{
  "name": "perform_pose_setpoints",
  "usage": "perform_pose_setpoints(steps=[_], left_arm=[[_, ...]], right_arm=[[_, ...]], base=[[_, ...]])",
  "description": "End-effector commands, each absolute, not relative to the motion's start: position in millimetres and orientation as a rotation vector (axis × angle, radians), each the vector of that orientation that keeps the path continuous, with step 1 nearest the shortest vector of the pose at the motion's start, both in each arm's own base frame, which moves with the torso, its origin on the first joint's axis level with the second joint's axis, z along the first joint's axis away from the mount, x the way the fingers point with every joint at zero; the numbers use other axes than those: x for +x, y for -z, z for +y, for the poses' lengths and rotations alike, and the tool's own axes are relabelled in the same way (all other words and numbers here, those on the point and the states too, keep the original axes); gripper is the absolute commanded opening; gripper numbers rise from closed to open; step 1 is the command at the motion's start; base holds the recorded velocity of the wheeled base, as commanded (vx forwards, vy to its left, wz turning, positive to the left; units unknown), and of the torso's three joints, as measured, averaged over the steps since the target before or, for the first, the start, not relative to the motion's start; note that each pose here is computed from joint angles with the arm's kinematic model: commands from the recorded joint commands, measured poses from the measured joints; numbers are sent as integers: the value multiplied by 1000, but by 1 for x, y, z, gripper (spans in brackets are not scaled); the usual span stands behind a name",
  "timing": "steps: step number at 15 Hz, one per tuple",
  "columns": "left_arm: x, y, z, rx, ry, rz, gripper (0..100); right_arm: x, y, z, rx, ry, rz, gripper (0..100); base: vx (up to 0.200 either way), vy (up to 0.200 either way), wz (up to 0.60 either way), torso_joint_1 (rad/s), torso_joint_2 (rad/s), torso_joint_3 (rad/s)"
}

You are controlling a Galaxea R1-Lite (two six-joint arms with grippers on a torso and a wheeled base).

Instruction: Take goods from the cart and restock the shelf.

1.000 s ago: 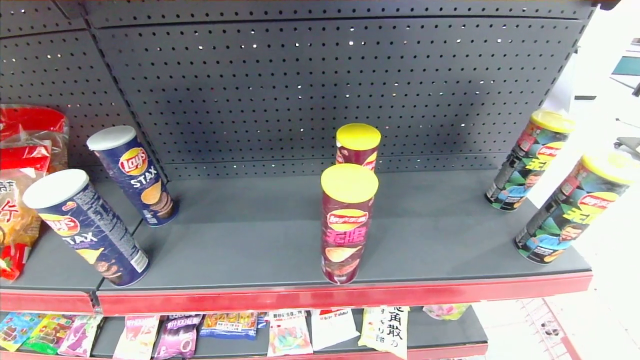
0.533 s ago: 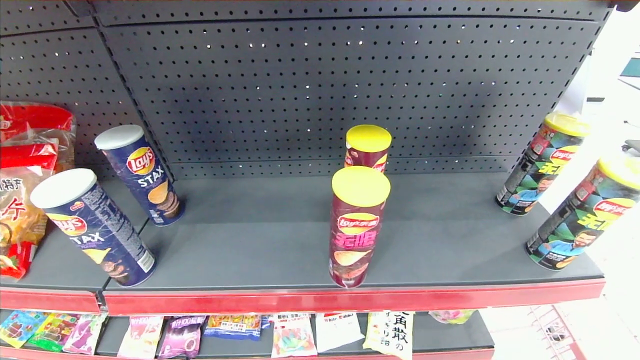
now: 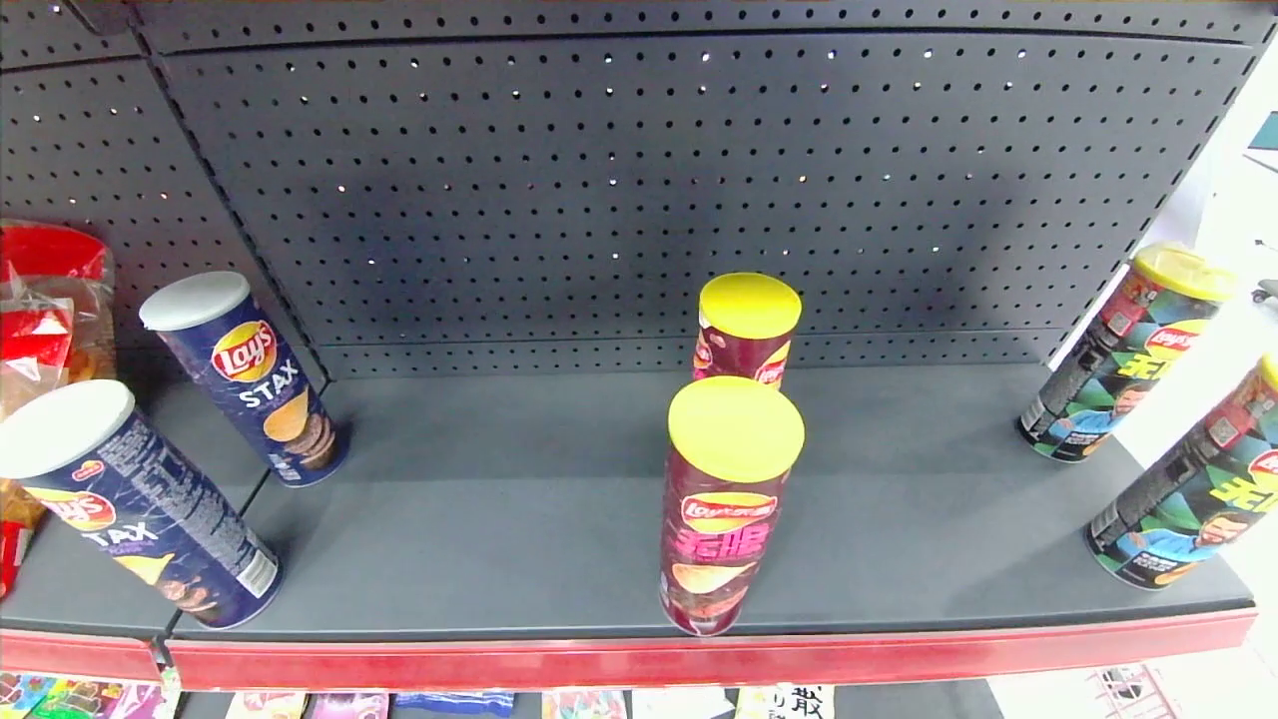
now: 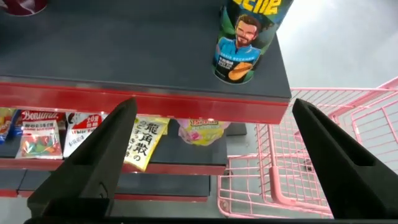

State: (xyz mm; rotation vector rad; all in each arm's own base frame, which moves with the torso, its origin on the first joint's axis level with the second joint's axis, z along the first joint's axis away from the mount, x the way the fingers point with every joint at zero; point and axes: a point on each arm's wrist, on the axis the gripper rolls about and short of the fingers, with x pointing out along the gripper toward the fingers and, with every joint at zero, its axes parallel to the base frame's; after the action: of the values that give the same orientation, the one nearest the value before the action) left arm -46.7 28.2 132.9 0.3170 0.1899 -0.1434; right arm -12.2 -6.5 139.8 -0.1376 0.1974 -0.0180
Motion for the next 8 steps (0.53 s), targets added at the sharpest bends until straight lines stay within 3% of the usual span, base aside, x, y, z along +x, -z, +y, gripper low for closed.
perform_pose_setpoints(steps=[1, 5, 8], left_arm=[[-46, -134, 29, 317, 165, 180, 100], [-41, -135, 31, 329, 290, 170, 100], [-25, -149, 20, 327, 433, 179, 100]], right_arm=[[-13, -140, -7, -138, 13, 194, 100], [-17, -133, -6, -138, -51, 170, 100], [-31, -116, -7, -107, -137, 70, 100]], base=[[0, 0, 0, 0, 0, 0], [0, 0, 0, 0, 0, 0], [0, 0, 0, 0, 0, 0]])
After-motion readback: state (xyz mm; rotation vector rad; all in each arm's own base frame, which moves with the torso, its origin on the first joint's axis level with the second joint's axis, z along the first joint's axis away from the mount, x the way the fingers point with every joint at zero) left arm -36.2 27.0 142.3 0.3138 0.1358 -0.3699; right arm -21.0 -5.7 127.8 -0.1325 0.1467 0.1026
